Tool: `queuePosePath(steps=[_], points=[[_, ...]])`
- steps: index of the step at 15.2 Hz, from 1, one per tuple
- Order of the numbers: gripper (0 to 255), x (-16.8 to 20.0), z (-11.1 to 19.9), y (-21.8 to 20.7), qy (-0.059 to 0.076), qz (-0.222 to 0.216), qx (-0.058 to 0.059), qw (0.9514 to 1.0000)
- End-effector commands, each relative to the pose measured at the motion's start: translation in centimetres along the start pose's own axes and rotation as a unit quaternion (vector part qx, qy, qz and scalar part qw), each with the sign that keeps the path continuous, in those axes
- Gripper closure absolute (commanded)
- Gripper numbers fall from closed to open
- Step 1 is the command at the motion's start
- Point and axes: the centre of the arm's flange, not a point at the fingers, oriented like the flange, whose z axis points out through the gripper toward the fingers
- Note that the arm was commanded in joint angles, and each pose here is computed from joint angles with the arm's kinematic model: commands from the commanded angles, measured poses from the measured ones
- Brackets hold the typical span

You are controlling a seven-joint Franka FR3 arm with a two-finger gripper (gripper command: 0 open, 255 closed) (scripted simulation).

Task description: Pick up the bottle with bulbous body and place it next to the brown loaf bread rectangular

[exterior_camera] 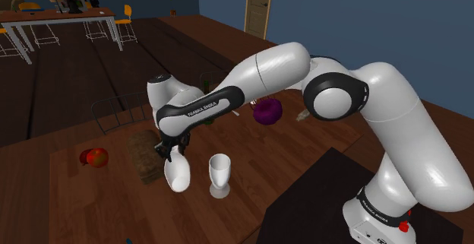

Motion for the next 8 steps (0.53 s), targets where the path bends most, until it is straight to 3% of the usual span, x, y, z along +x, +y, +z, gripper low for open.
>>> queuePosePath(steps=[1,8], points=[[255,0.1,1.0,0.1,0.000,0.000,0.000,1.0000],[255,0.2,4.4,0.1,0.000,0.000,0.000,1.0000]])
